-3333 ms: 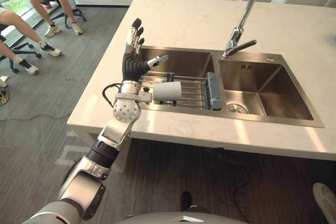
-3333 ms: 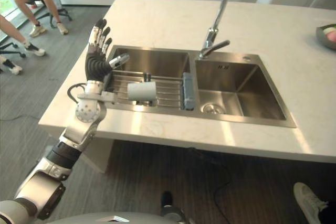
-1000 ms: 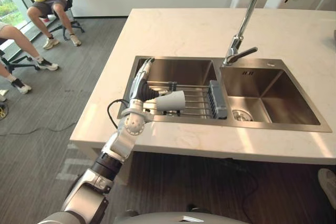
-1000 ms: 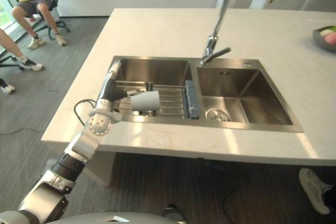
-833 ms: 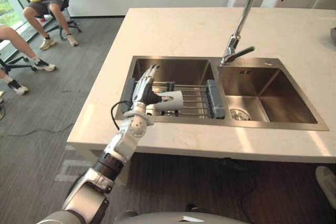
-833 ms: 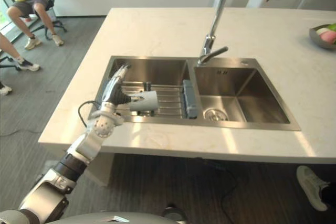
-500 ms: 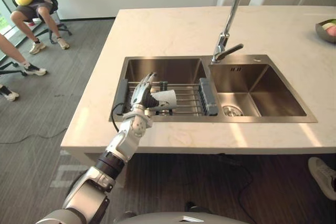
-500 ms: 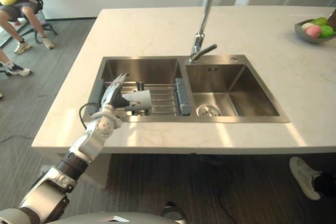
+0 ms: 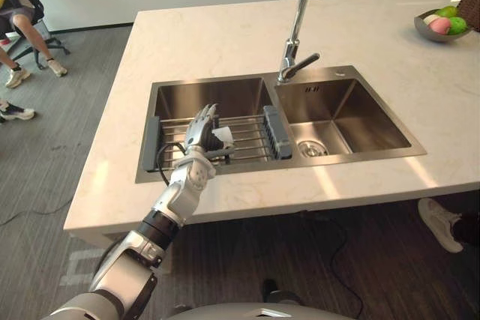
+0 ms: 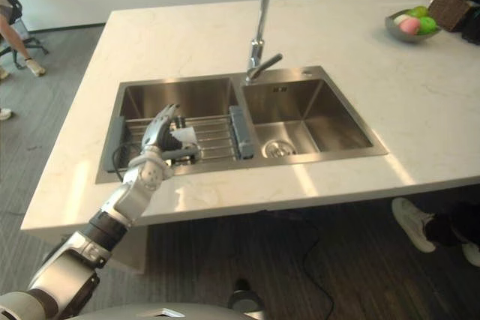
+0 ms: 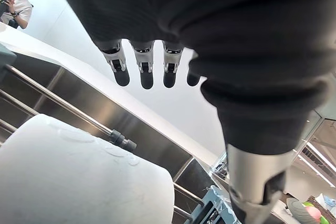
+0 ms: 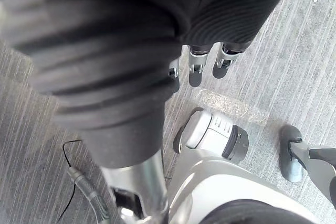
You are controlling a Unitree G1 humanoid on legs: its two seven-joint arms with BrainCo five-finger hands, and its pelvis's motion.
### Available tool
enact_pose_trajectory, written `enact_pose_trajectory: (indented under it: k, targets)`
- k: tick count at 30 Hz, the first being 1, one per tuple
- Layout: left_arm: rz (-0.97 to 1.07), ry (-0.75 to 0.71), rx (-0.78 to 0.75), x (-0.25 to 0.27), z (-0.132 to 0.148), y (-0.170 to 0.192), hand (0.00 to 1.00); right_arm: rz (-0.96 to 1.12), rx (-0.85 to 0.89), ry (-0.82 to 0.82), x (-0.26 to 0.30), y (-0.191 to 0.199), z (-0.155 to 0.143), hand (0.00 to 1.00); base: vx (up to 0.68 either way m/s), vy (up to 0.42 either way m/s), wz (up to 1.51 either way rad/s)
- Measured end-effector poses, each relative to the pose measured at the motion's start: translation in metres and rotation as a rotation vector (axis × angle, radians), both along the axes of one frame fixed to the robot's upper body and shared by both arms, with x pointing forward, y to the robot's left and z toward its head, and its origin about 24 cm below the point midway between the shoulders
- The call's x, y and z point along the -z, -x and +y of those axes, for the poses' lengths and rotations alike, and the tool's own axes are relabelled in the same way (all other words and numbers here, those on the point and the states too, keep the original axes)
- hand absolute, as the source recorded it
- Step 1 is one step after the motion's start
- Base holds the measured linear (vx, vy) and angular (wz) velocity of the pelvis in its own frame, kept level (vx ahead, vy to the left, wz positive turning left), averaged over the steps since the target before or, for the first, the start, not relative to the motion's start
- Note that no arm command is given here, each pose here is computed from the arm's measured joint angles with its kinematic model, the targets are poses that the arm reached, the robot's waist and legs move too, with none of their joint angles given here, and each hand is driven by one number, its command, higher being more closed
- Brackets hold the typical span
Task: Walk over to the sink, pick up the cup, carry it to the dishwasher, place the cup inside the dishwasher, then close the dishwasher door
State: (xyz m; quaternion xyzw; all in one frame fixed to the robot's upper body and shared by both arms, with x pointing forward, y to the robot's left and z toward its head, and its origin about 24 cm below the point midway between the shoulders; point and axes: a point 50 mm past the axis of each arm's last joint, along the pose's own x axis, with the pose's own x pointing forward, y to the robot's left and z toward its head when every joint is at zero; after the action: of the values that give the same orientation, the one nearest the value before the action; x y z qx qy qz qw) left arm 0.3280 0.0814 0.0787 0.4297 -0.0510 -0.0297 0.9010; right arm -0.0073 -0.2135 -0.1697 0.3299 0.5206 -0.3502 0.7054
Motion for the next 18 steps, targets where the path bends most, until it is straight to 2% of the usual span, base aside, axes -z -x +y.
enact_pose_trajectory:
  k: [12,18]
  targets:
    - [0.030,-0.031,-0.089,0.012,0.023,-0.002,0.00,0.023,-0.053,-0.007,0.000,-0.005,-0.001,0.00,-0.02,-0.011,0.04]
    - [0.036,-0.185,-0.101,0.019,0.029,-0.003,0.00,0.012,-0.090,-0.011,0.000,-0.010,0.001,0.00,-0.01,-0.012,-0.07]
